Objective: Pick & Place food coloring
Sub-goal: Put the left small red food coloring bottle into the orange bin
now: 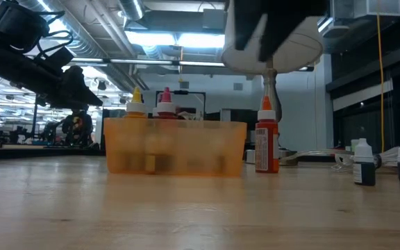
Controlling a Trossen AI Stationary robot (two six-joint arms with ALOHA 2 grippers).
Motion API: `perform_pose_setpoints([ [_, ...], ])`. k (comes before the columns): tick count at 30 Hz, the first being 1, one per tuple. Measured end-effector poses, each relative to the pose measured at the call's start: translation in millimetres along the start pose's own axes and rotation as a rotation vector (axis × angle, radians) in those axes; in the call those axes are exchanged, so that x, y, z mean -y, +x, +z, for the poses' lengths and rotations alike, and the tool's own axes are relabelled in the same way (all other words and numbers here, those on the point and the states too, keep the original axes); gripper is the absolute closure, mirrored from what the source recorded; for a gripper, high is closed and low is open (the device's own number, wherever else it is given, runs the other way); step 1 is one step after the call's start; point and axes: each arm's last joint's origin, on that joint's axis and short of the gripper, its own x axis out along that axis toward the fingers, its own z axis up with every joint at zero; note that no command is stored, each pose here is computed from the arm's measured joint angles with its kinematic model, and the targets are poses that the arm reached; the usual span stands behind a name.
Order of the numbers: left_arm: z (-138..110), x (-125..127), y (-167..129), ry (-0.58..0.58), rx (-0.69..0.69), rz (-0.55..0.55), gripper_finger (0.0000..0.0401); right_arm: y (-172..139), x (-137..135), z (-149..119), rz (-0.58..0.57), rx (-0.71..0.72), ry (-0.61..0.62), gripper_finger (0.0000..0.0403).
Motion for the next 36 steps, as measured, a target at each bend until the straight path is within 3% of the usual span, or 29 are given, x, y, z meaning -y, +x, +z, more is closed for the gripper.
perform_pose_setpoints([
  [8,0.0,0.0,0.0,0.000,0.000,0.000,0.0078,-4.4,7.1,-15.5,-0.103,-0.050,0.125,0.0190],
  [15,0.0,0.0,0.0,0.000,0.000,0.000,0.0077,13.5,20.7,-30.3,-0.133,-0.168,0.210,0.0191],
  [26,-0.1,0.0,0.0,0.000,0.000,0.000,0.0078,32.7,51.4,-50.8,-0.176,-0.222,0.271,0.0184],
  [36,-0.1,0.0,0.0,0.000,0.000,0.000,0.0079,67.0,56.8,-71.2,-0.144,-0.262,0.304,0.0182],
])
